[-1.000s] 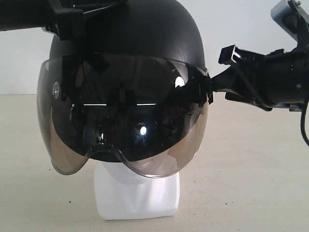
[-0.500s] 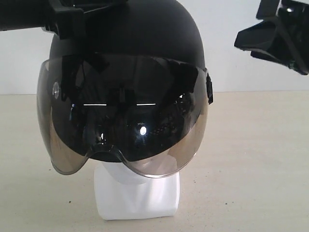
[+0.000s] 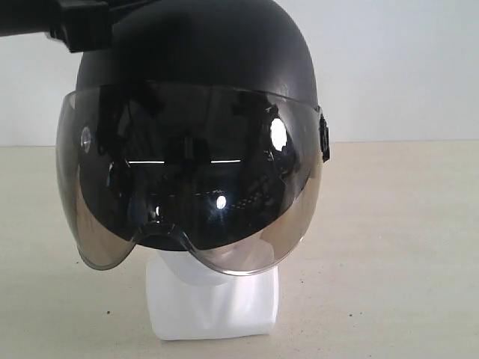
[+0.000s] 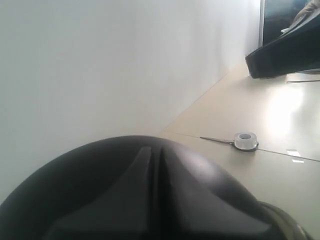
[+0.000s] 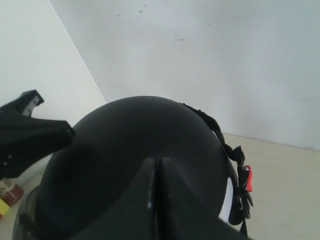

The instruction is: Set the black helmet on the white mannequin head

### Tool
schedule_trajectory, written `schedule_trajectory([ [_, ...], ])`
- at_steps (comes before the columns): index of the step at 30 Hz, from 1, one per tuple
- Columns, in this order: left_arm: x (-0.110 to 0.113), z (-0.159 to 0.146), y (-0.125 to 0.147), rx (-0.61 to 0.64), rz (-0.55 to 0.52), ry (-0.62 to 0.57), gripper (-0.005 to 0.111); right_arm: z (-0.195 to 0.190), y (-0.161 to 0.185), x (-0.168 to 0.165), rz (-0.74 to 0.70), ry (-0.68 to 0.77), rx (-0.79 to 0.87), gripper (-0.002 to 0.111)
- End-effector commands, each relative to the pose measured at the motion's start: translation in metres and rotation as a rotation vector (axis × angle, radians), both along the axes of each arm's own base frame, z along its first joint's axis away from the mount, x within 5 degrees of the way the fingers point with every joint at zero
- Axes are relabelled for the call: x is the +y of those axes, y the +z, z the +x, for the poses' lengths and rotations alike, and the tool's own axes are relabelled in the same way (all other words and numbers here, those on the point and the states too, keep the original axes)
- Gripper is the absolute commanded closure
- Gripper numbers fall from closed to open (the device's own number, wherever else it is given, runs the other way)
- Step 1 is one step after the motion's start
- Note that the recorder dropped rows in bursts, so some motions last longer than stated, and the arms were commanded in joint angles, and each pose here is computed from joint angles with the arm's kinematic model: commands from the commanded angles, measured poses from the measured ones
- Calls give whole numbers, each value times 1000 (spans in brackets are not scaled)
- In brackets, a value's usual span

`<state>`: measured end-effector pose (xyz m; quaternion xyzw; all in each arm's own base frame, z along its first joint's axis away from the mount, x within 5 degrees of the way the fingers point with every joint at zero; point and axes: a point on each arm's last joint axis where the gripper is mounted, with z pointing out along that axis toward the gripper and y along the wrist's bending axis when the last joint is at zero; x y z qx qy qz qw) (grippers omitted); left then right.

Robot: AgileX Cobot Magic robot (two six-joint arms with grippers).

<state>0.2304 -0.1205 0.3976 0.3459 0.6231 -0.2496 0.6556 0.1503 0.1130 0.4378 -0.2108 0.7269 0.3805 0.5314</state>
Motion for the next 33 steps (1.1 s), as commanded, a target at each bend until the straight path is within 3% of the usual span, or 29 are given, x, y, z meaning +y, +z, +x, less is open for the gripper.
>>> schedule_trajectory([
  [1, 6, -15, 16, -48, -32, 14, 102, 1, 6, 2, -71, 42, -8, 108],
  [8, 13, -11, 52, -122, -54, 40, 102, 7, 19, 17, -199, 224, 56, 108],
  [12, 24, 3, 63, -48, 12, 14, 102, 10, 35, 20, -260, 272, 57, 108],
  [14, 31, 13, 67, -1, -9, -16, 102, 11, 41, 20, -279, 275, 69, 108],
  [21, 48, 49, 60, 125, 23, -280, 102, 18, 50, 32, -334, 361, 121, 108],
  [25, 51, 77, 49, 171, 18, -272, 102, 17, 51, 58, -425, 403, 102, 108],
  [29, 51, 84, 42, 190, 17, -275, 102, 22, 53, 83, -561, 314, 85, 108],
  [33, 51, 86, 40, 179, 26, -277, 102, 25, 50, 113, -593, 354, 71, 108],
])
